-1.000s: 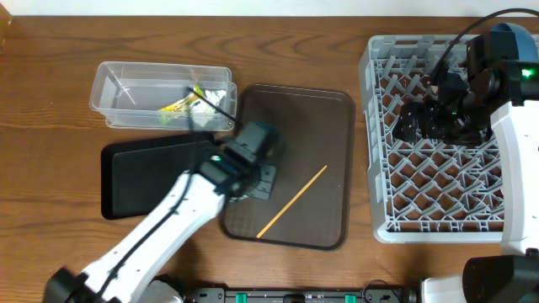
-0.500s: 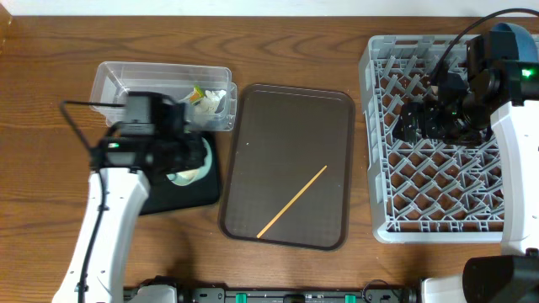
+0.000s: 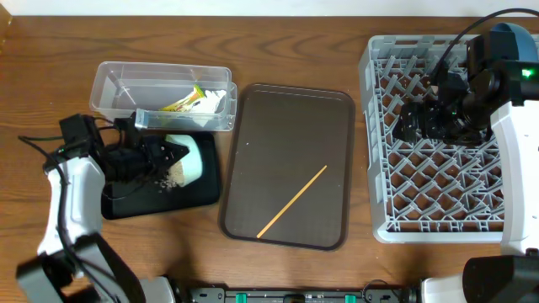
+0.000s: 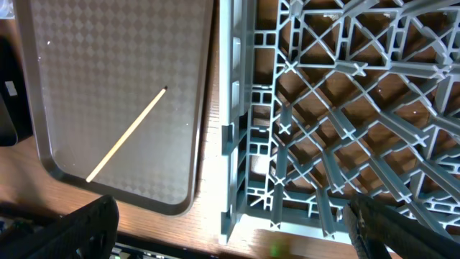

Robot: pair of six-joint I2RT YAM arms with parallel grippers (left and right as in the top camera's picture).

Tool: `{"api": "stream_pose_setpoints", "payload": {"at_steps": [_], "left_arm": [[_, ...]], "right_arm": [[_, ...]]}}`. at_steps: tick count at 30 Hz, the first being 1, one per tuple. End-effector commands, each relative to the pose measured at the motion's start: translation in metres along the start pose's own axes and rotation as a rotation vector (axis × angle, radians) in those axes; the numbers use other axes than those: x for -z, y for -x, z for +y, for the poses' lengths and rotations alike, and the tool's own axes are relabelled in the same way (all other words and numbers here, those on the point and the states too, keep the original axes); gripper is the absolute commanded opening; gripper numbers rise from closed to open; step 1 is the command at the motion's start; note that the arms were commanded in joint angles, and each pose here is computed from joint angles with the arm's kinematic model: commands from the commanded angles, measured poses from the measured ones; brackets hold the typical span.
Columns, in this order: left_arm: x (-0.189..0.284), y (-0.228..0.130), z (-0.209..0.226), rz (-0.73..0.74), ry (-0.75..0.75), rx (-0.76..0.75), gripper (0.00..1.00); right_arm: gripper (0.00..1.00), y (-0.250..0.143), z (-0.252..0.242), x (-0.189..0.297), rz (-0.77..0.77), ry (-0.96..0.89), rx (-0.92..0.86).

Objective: Sort waste into correct bins and load items into the dishwasher rack
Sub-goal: 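Carry the bowl left over the black tray and tip out the rice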

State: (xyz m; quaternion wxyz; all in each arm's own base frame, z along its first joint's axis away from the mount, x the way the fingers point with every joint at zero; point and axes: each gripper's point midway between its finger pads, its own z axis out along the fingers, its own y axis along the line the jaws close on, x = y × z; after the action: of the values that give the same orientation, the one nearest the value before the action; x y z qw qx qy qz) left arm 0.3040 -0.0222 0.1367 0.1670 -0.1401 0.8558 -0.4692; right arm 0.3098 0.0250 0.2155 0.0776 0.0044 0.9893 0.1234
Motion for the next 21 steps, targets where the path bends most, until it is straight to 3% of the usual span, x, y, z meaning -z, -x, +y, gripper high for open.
{"api": "stream_pose_setpoints", "payload": {"at_steps": [1, 11, 21], "left_arm": [[0.000, 0.005, -0.009, -0.009, -0.182, 0.038, 0.06], [0.017, 0.028, -0.001, -0.083, -0.459, 0.230, 0.06], [0.034, 0.036, 0.009, -0.132, -0.473, 0.314, 0.06]], "right_arm": [[0.99, -0.001, 0.004, 0.003, -0.009, 0.005, 0.003], [0.99, -0.001, 0.004, 0.003, -0.009, 0.005, 0.003], [0.99, -0.001, 0.004, 0.003, -0.009, 0.005, 0.003]]}}
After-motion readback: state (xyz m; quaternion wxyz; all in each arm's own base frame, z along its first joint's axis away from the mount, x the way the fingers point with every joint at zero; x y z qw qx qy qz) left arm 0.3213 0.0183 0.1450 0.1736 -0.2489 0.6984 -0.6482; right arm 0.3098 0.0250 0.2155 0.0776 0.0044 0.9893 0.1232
